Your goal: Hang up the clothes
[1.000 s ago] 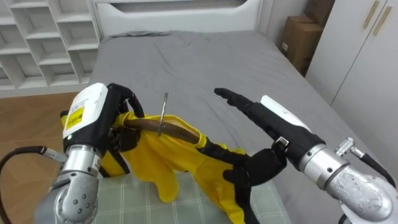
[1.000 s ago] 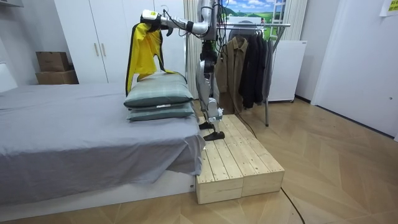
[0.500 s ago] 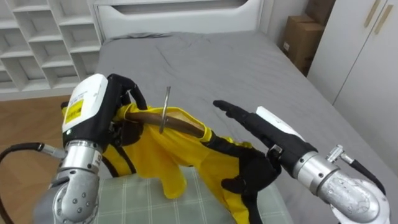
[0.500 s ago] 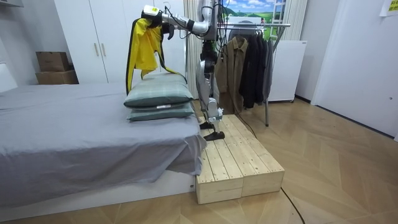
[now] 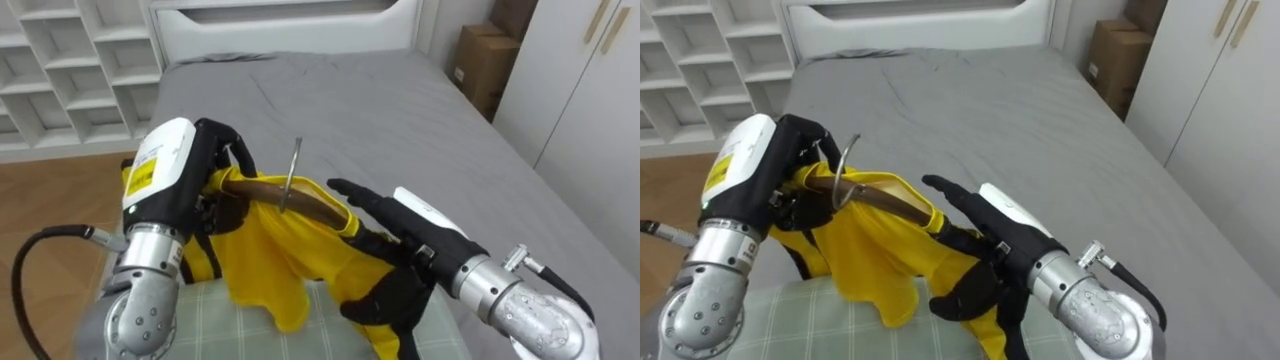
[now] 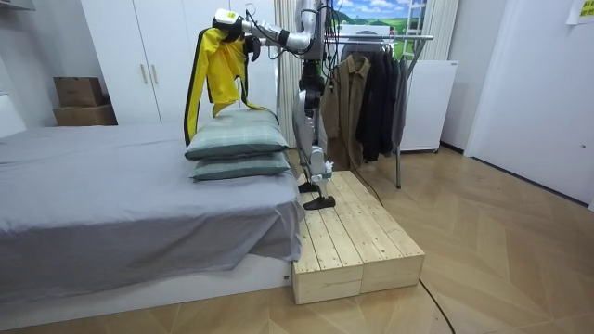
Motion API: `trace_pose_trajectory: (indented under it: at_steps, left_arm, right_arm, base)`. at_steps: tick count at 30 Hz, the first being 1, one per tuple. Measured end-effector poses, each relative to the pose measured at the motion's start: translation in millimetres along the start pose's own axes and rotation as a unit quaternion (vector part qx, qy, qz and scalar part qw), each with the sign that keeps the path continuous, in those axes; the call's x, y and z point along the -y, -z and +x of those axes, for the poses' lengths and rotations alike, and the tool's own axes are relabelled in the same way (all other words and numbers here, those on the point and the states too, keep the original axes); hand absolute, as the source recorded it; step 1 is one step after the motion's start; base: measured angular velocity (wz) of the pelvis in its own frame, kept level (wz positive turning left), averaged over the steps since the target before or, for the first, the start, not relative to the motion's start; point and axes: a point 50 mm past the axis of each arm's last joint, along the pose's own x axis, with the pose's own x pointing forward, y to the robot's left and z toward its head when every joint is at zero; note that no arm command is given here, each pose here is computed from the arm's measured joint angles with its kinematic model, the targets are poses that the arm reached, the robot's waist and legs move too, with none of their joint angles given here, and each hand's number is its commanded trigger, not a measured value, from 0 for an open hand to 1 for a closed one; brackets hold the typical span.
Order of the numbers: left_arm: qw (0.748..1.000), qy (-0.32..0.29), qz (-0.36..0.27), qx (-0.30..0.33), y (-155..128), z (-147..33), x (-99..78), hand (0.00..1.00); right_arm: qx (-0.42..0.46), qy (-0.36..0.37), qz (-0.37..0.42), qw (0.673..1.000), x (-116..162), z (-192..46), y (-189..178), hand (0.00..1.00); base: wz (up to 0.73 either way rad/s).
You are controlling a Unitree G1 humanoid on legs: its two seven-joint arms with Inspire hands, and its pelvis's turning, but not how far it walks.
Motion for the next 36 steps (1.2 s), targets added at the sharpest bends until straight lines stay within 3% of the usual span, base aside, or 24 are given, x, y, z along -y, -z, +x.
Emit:
trace_pose_trajectory:
  at_steps: [20, 22, 23, 25, 36]
  left_arm:
    - [0.999, 0.028, -0.02, 0.0, -4.6, 0.7, 7.4, 1.0]
    - [0.999, 0.031, -0.024, -0.001, -4.1, 0.6, 7.8, 1.0]
    - [0.999, 0.032, -0.024, -0.003, -4.1, 0.6, 8.3, 1.0]
    - [0.999, 0.035, -0.024, -0.002, -4.6, 0.5, 9.0, 1.0]
    - [0.999, 0.041, -0.026, 0.0, -5.7, 0.4, 10.7, 1.0]
  right_arm:
    - [-0.001, 0.024, 0.011, 1.0, -7.1, 10.4, -0.2, 0.0]
    - [-0.005, 0.027, 0.007, 1.0, -7.4, 11.7, 0.5, 0.23]
    - [-0.008, 0.028, 0.0, 1.0, -7.7, 14.7, 0.5, 0.58]
    - [-0.01, 0.029, -0.006, 1.0, -7.6, 17.0, 0.4, 1.0]
    - [-0.019, 0.03, -0.032, 0.999, -9.1, 17.7, 0.3, 1.0]
  base:
    - [-0.01]
    - [0.0]
    - [0.0]
    - [0.0]
    - [0.0]
